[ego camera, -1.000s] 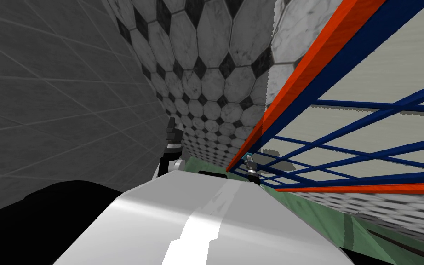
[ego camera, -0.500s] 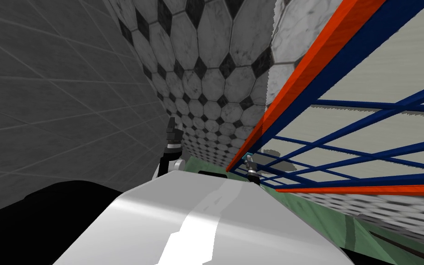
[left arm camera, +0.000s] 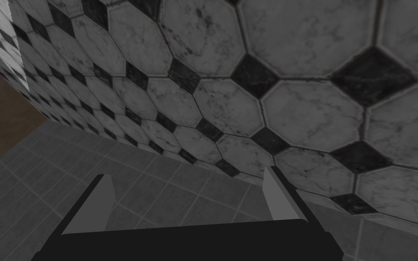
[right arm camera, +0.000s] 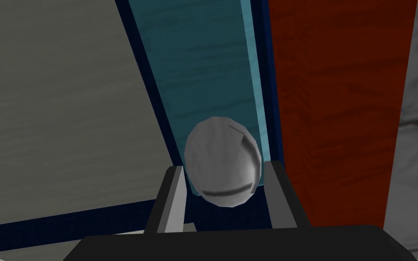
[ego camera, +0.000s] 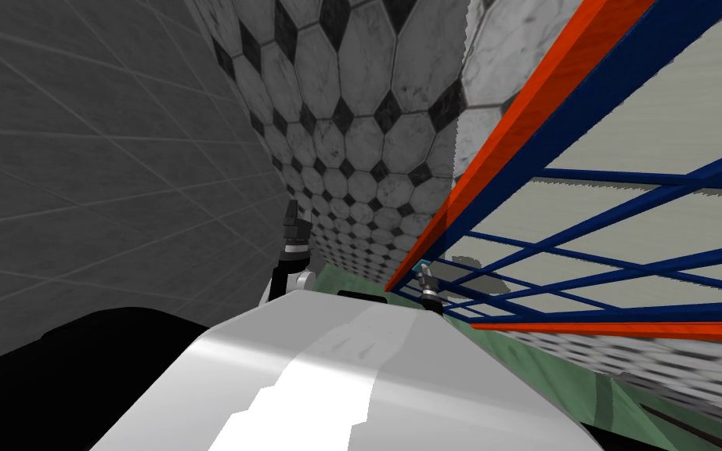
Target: Pull the door open
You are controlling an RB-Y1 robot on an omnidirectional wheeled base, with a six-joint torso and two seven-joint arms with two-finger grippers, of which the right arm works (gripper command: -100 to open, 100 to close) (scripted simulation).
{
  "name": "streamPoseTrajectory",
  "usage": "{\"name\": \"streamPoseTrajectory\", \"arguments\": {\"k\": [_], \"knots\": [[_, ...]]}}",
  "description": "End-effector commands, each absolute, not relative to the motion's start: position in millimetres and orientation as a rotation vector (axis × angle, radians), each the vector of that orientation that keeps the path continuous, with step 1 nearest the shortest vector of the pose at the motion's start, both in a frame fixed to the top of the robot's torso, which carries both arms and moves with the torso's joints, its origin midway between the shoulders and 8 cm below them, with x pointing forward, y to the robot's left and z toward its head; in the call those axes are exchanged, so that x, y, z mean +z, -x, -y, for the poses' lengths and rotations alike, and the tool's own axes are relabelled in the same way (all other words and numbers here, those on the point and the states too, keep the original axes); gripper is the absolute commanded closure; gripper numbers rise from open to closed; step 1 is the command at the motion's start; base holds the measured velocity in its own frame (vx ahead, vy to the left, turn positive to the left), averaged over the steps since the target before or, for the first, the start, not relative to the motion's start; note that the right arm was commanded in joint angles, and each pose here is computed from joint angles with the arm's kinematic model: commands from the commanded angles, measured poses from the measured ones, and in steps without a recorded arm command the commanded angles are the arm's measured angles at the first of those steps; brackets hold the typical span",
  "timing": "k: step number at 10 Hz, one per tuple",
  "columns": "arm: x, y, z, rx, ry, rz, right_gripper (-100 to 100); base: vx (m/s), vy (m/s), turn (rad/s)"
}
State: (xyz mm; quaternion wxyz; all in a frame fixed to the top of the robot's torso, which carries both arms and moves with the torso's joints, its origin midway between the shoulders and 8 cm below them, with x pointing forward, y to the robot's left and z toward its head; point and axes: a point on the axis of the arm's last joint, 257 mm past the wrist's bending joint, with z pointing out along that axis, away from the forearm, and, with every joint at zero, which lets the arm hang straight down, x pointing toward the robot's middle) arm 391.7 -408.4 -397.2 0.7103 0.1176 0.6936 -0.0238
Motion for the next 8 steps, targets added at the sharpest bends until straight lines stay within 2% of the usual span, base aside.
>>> {"name": "streamPoseTrajectory", "arguments": {"k": [1, 8], "knots": [[-397.1, -390.2, 406.2, -0.02, -0.293, -1.53, 100, -0.021, -0.014, 0.036], [-392.4, -382.7, 405.3, 0.143, -0.465, -1.466, 100, -0.038, -0.016, 0.056]]}}
